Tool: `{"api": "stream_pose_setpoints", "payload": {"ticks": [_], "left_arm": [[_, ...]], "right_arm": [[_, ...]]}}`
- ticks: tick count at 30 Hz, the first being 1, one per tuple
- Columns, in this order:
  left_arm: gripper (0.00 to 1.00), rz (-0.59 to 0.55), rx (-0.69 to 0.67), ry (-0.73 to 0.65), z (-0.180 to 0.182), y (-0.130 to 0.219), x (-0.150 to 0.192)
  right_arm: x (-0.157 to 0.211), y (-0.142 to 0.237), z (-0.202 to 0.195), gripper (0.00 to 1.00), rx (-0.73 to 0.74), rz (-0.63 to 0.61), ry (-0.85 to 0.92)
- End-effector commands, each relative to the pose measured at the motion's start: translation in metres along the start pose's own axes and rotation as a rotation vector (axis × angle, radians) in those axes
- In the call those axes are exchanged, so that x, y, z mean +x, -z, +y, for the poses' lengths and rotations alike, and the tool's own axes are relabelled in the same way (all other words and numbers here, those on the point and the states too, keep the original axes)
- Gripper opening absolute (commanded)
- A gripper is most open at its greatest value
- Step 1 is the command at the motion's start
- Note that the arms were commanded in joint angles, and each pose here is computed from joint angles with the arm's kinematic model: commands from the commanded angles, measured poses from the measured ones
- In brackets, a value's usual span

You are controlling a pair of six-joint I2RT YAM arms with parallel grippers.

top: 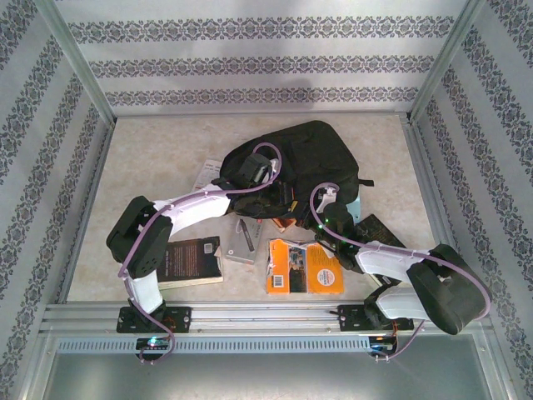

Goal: Pack the student bag

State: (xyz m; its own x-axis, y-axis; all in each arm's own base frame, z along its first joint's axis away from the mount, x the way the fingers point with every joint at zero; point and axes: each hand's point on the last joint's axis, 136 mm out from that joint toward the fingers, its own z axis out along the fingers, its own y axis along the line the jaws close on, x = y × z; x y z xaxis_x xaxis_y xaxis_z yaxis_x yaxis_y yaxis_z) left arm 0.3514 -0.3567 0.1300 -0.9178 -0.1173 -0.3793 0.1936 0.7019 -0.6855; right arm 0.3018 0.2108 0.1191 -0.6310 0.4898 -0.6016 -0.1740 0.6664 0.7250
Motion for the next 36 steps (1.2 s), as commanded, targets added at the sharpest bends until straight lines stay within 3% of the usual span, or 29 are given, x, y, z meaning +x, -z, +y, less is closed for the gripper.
{"api": "stream_pose_setpoints", "payload": {"ticks": [1,4,5,18,36], "left_arm": [[0.22,0.091,0.029,0.011,-0.004,-0.011,0.031],[0.01,0.089,0.012,0.010,0.001,-0.010,0.033],[0.00,0.088,0.007,0.007,0.001,-0.009,0.033],[0.00,-0.022,-0.116,-0.073,0.011,0.038,0.023],[0.00,-0.128,-0.294,-0.125,0.049,0.082,0.008]], "right_arm": [[-0.031,0.000,0.035,0.00,-0.104,-0.098,0.021],[-0.033,0.001,0.032,0.00,-0.090,-0.106,0.018],[-0.033,0.001,0.030,0.00,-0.084,-0.110,0.018],[-0.049,0.012,0.000,0.00,0.067,-0.167,-0.009],[-0.074,0.014,-0.030,0.00,0.163,-0.151,-0.039]]}}
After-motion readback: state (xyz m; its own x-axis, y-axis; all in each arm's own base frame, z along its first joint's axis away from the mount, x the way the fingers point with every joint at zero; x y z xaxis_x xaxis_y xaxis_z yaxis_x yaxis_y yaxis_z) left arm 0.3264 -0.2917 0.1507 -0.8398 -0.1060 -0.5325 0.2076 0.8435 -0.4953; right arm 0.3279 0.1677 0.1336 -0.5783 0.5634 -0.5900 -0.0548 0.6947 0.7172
